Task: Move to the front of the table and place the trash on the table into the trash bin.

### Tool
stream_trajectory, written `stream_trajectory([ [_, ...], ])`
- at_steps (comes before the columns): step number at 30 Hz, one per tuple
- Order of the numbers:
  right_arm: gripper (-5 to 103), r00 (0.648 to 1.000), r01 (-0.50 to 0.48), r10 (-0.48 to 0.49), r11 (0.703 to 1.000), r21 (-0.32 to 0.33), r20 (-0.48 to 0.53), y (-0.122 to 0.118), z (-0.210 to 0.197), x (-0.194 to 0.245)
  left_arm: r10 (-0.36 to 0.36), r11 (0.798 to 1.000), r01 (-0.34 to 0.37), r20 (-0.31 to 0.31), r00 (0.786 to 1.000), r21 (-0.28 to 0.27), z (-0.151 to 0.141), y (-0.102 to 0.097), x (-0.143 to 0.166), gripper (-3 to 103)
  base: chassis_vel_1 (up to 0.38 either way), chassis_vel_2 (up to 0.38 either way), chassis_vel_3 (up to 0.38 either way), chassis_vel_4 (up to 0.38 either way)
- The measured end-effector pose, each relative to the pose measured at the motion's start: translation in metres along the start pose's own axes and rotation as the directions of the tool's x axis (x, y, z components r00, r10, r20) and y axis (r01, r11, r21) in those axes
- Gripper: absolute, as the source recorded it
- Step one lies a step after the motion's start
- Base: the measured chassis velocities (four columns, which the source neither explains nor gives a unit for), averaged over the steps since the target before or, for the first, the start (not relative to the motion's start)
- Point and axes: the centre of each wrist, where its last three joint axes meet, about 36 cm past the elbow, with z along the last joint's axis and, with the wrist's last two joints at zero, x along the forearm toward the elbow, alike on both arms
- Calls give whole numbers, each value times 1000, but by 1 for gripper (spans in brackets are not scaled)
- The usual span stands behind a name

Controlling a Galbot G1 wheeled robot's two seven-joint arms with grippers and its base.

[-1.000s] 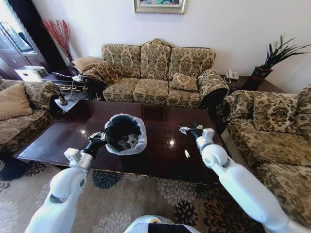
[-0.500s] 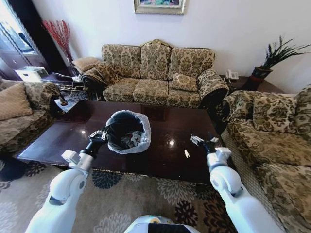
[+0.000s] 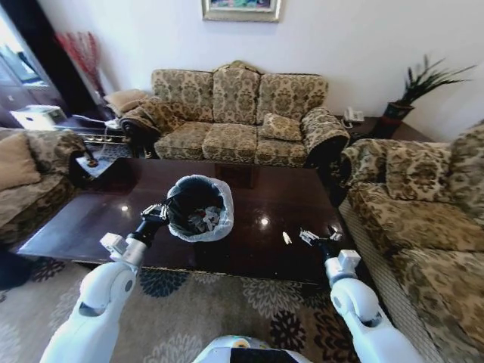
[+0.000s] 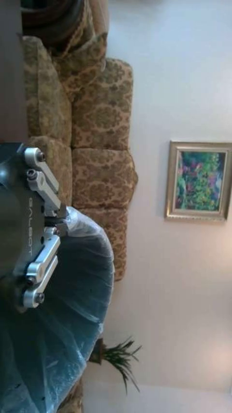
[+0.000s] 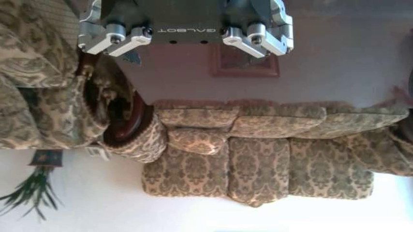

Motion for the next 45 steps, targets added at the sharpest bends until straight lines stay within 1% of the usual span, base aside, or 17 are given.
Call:
stream_trajectory([
  [4, 100, 1000, 1, -1, 1000, 8, 3, 1, 17, -9, -7, 1000, 7, 2, 1000, -4, 1, 3, -1, 2, -69, -76, -70, -79],
  [6, 100, 1000, 21, -21, 1000, 20, 2, 8, 39, -20, -1, 1000, 1, 6, 1000, -1, 2, 4, -1, 2, -64, -82, -81, -80],
  [14, 100, 995, 98, -98, 994, 50, -2, 24, 53, -23, 7, 1000, -7, 6, 1000, 15, 4, 4, -3, 2, -23, -29, -21, -28],
  [16, 100, 987, 158, -158, 986, 54, -14, 43, 66, -26, 10, 1000, -10, 6, 1000, 15, 5, 5, -3, 2, 0, 0, 0, 0],
  [17, 100, 987, 158, -158, 986, 54, -14, 43, 66, -26, 10, 1000, -10, 6, 1000, 15, 5, 5, -3, 2, 0, 0, 0, 0],
  [19, 100, 981, 191, -189, 980, 51, -35, 58, 78, -35, 14, 1000, -14, 7, 1000, 14, 4, 4, -3, 2, 0, 0, 0, 0],
  [20, 100, 981, 191, -189, 980, 51, -35, 58, 78, -35, 14, 1000, -14, 7, 1000, 14, 4, 4, -3, 2, 0, 0, 0, 0],
  [23, 100, 978, 205, -202, 977, 53, -51, 75, 94, -68, 25, 1000, -25, 19, 1000, 4, -1, 3, -4, 2, 0, 0, 0, 0],
  [28, 100, 977, 206, -202, 977, 48, -67, 81, 98, -94, 31, 1000, -30, 24, 999, -5, -6, 2, -2, 2, 0, 0, 0, 0],
  [35, 100, 976, 197, -192, 979, 42, -101, 90, 116, -107, 23, 1000, -23, 14, 1000, -4, -1, 6, -5, 2, 0, 0, 0, 0],
  [36, 102, 976, 194, -190, 980, 38, -104, 91, 118, -108, 22, 1000, -22, 15, 1000, -2, -1, 6, -6, 2, 0, 0, 0, 0],
  [38, 102, 977, 191, -187, 981, 34, -105, 92, 122, -110, 19, 1000, -19, 20, 1000, -1, 1, 6, -7, 2, 0, 0, 0, 0],
  [39, 97, 978, 186, -182, 982, 29, -105, 93, 127, -112, 7, 1000, -7, 31, 999, 3, 2, 5, -7, 2, 0, 0, 0, 0],
  [40, 97, 978, 184, -181, 982, 27, -104, 93, 128, -112, 3, 1000, -3, 34, 999, 6, 2, 5, -7, 2, 0, 0, 0, 0],
  [42, 90, 978, 183, -180, 983, 23, -104, 93, 131, -113, -3, 1000, 3, 37, 999, 11, 2, 5, -7, 2, 0, 0, 0, 0],
  [43, 90, 978, 183, -180, 983, 23, -104, 93, 131, -113, -3, 1000, 3, 37, 999, 11, 2, 5, -7, 2, 0, 0, 0, 0],
  [45, 82, 977, 188, -185, 982, 20, -104, 92, 132, -113, -2, 1000, 1, 42, 999, 10, 1, 4, -7, 2, 0, 0, 0, 0],
])
